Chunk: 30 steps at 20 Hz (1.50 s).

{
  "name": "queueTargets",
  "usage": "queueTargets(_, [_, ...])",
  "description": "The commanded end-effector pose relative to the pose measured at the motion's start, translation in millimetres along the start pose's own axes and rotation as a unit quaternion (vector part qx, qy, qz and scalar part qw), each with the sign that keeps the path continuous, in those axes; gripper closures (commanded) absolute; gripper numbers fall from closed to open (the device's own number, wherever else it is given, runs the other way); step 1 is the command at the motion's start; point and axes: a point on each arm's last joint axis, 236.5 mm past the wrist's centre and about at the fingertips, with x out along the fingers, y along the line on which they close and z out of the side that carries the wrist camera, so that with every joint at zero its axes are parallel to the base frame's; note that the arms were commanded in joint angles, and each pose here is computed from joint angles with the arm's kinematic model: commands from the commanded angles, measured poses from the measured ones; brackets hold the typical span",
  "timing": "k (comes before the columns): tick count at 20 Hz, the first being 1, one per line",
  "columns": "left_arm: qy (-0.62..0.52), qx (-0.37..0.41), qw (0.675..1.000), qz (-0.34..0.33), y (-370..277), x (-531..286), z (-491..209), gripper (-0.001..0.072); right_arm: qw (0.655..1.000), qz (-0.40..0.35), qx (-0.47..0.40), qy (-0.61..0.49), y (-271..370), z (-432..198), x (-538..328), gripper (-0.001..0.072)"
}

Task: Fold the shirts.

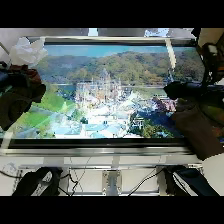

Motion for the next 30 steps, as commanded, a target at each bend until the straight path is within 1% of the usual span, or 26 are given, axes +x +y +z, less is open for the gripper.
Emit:
queueTargets(1, [0.112, 0.037, 0.991, 0.063, 41, 62, -61, 0.0261, 0.992, 0.087, 0.072, 0.047, 31, -38, 30, 0.0367])
queueTargets(2, [0.145, 0.021, 0.987, 0.07, 52, 80, -84, 0.0136, 0.989, 0.105, 0.086, 0.058, 38, -47, 35, 0.0366])
queueTargets(3, [0.174, 0.0, 0.982, 0.078, 61, 93, -105, 0.0051, 0.986, 0.121, 0.091, 0.064, 45, -53, 39, 0.0366])
queueTargets(7, [0.281, -0.035, 0.955, 0.088, 87, 134, -192, 0.0014, 0.98, 0.167, 0.097, 0.048, 80, -59, 52, 0.0366])
queueTargets(11, [0.39, -0.047, 0.917, 0.072, 81, 139, -264, 0.0015, 0.977, 0.187, 0.099, -0.001, 107, -47, 60, 0.0366])
queueTargets(13, [0.424, -0.034, 0.903, 0.057, 74, 139, -284, 0.0015, 0.977, 0.186, 0.098, -0.016, 109, -42, 63, 0.0366])
queueTargets(15, [0.436, -0.03, 0.898, 0.052, 71, 142, -293, 0.0014, 0.978, 0.184, 0.102, -0.016, 107, -42, 66, 0.0366])
queueTargets(17, [0.429, -0.028, 0.901, 0.052, 71, 146, -293, 0.0015, 0.978, 0.183, 0.103, -0.014, 107, -42, 68, 0.0366])
queueTargets(19, [0.421, -0.012, 0.905, 0.061, 79, 149, -289, 0.0015, 0.978, 0.181, 0.104, -0.011, 106, -43, 71, 0.0367])
queueTargets(20, [0.426, 0.005, 0.902, 0.072, 87, 146, -291, 0.0015, 0.978, 0.182, 0.106, -0.009, 106, -44, 72, 0.0366])
queueTargets(23, [0.468, 0.04, 0.874, 0.122, 121, 123, -303, 0.0015, 0.977, 0.182, 0.112, 0.0, 107, -47, 78, 0.0366])
queueTargets(27, [0.533, -0.002, 0.833, 0.15, 148, 82, -335, 0.0014, 0.977, 0.179, 0.115, -0.004, 105, -45, 82, 0.0366])
queueTargets(28, [0.543, -0.016, 0.825, 0.155, 153, 75, -341, 0.0014, 0.977, 0.178, 0.115, -0.007, 105, -43, 82, 0.0367])
queueTargets(30, [0.547, -0.049, 0.822, 0.154, 156, 69, -351, 0.0015, 0.977, 0.178, 0.116, -0.011, 104, -41, 82, 0.0367])
